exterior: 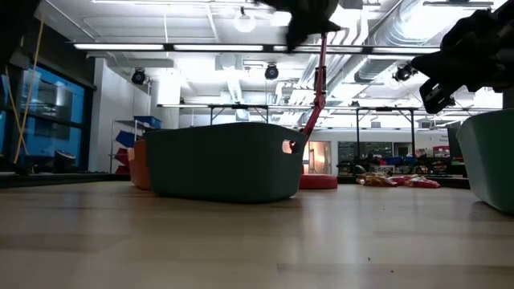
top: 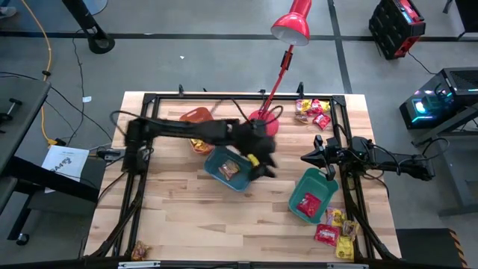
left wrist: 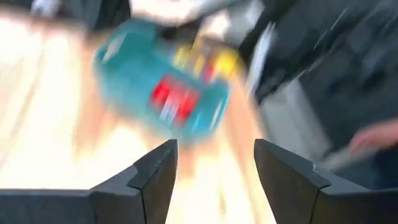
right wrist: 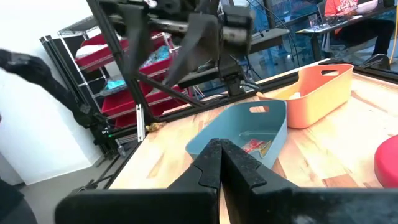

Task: Sort candy
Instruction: Put the bottom left gold candy into the blue bin

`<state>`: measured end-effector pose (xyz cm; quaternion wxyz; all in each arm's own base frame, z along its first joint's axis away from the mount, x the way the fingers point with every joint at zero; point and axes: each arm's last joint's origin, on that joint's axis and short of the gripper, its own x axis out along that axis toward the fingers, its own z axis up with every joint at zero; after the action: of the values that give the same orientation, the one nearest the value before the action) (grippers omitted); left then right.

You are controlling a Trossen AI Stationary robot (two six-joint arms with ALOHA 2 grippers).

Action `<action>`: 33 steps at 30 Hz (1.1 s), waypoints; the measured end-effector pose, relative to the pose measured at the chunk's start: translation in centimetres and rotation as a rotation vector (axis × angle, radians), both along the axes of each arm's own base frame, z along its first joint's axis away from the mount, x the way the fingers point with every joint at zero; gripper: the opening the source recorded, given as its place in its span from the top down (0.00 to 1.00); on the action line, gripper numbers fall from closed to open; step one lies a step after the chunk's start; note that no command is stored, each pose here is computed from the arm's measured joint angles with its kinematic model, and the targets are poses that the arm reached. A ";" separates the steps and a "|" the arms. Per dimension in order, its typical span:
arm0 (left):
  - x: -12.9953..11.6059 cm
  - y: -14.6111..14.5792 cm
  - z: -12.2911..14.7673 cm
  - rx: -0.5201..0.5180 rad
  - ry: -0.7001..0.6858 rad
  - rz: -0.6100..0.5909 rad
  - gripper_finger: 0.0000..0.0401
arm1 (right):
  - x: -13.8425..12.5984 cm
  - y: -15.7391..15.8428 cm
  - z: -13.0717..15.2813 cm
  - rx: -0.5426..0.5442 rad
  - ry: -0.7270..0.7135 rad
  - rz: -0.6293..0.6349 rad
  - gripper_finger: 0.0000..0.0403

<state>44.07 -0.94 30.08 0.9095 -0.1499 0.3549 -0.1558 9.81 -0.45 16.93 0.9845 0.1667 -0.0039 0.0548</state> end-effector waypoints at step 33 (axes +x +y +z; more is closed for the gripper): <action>-27.7 -20.5 -14.2 -0.226 1.295 0.039 0.51 | 0.0 0.0 0.0 0.000 0.000 0.000 1.00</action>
<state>16.33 -21.48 15.89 0.4934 -0.3145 0.8092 -0.0540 9.81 -0.45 16.94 0.9845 0.1666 -0.0041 0.0550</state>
